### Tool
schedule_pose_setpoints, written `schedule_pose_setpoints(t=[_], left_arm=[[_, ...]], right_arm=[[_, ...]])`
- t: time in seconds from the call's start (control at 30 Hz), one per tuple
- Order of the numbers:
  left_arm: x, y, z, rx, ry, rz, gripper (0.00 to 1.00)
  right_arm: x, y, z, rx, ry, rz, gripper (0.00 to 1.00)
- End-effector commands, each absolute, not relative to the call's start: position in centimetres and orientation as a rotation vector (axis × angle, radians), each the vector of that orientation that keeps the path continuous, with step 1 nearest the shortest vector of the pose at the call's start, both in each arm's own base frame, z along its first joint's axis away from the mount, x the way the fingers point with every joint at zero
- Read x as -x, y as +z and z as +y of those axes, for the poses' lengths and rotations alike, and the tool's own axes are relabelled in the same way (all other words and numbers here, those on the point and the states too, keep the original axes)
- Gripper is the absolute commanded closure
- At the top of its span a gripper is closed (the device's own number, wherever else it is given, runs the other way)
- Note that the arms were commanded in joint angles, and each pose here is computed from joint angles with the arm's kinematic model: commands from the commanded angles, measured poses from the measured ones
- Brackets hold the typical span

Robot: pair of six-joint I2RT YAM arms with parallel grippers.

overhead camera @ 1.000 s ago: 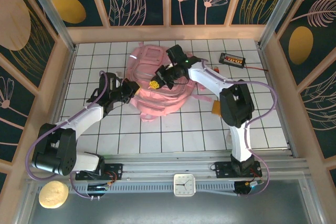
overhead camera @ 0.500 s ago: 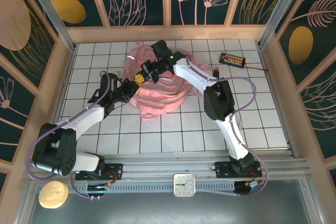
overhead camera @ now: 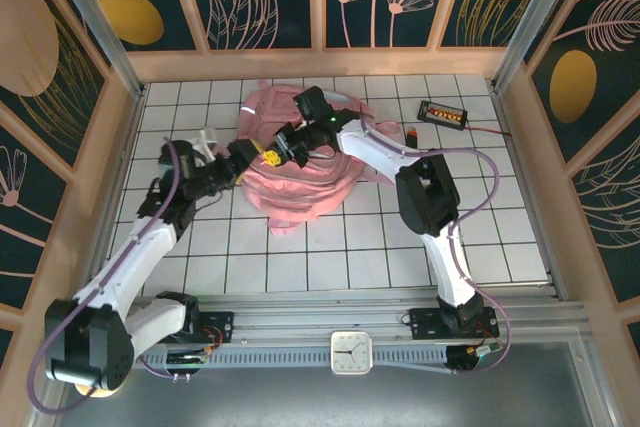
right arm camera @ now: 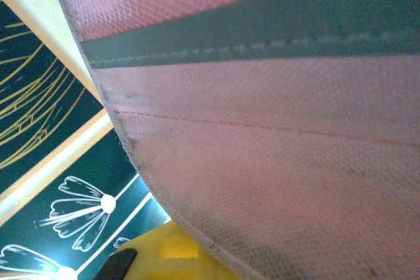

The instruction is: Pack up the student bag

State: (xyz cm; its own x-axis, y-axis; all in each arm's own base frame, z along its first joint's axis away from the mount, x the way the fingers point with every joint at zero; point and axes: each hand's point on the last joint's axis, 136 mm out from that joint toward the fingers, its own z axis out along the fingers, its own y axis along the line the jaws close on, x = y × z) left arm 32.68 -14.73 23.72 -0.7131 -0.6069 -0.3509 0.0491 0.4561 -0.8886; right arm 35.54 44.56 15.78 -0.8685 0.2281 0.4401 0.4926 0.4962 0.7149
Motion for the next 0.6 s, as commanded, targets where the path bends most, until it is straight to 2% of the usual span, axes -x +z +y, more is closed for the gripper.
schedule_pose_setpoints(t=[0.0, 0.13, 0.33, 0.37, 0.47, 0.57], left_arm=[[-32.9, 22.7, -12.8, 0.506, -1.226, 2.097, 0.17], [-35.2, 20.4, -12.2, 0.587, -1.202, 2.125, 0.20], [-39.7, 17.4, -12.3, 0.612, -1.223, 2.130, 0.31], [-40.3, 16.9, -12.5, 0.621, -1.245, 2.127, 0.35], [-41.6, 16.1, -12.7, 0.639, -1.275, 2.115, 0.58], [-41.9, 16.0, -13.1, 0.651, -1.336, 2.086, 0.61]], right_arm=[[-35.9, 18.9, 43.2, 0.547, -1.432, -2.500, 1.00], [-34.8, 19.6, 42.1, 0.504, -1.421, -2.522, 1.00], [-32.9, 19.3, 40.7, 0.485, -1.394, -2.514, 1.00], [-32.7, 19.2, 40.4, 0.486, -1.391, -2.514, 1.00], [-32.4, 19.3, 39.7, 0.490, -1.391, -2.516, 1.00], [-32.3, 19.4, 39.4, 0.492, -1.406, -2.512, 1.00]])
